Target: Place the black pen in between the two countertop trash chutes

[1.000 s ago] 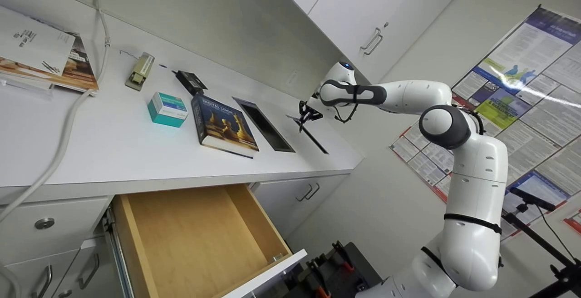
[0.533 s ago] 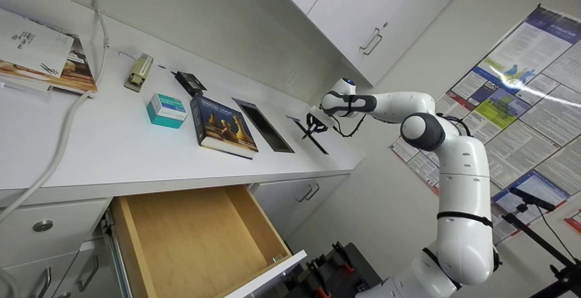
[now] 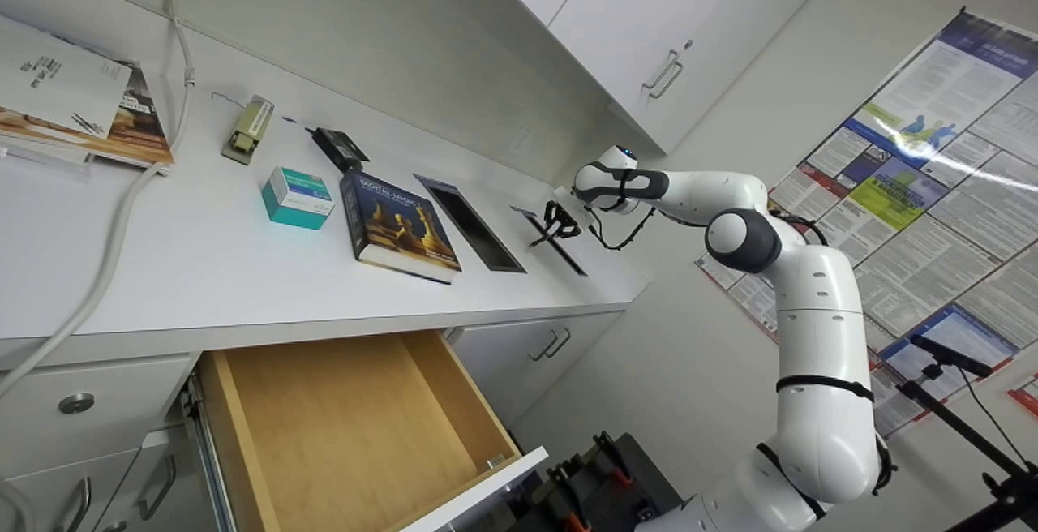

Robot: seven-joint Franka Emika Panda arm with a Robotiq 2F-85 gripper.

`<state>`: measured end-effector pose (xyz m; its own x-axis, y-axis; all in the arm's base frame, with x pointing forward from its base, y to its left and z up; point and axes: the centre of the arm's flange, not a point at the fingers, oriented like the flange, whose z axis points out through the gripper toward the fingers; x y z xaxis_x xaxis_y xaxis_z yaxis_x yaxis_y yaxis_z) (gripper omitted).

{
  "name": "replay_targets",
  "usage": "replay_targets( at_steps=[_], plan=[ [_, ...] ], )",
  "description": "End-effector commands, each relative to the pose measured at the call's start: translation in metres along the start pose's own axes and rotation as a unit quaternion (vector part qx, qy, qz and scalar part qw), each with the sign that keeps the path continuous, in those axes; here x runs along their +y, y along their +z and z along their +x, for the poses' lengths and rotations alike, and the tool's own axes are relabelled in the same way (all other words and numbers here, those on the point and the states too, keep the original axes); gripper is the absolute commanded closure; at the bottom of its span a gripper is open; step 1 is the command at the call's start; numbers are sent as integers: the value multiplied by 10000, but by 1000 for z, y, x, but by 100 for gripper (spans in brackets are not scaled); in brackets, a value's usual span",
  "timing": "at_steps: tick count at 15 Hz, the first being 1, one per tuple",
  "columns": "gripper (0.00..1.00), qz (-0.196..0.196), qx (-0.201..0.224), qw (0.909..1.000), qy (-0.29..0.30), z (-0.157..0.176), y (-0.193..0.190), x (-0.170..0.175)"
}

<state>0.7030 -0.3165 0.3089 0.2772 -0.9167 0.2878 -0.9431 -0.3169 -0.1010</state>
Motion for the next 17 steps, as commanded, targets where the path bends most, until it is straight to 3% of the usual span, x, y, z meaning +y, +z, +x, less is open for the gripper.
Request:
replay_targets(
  at_steps=[1,6,7,11,17],
  plan=[
    [43,69,-26,9999,108,1,-23,-11],
    [5,129,-29,9999,-70,-1,-57,-10],
    [1,171,-83,9997,-175,-2,-67,-8],
    [0,308,-372,9961,-733,-6,-101,-3],
    [0,15,-866,9746,-2066,-16,-134,8]
  ],
)
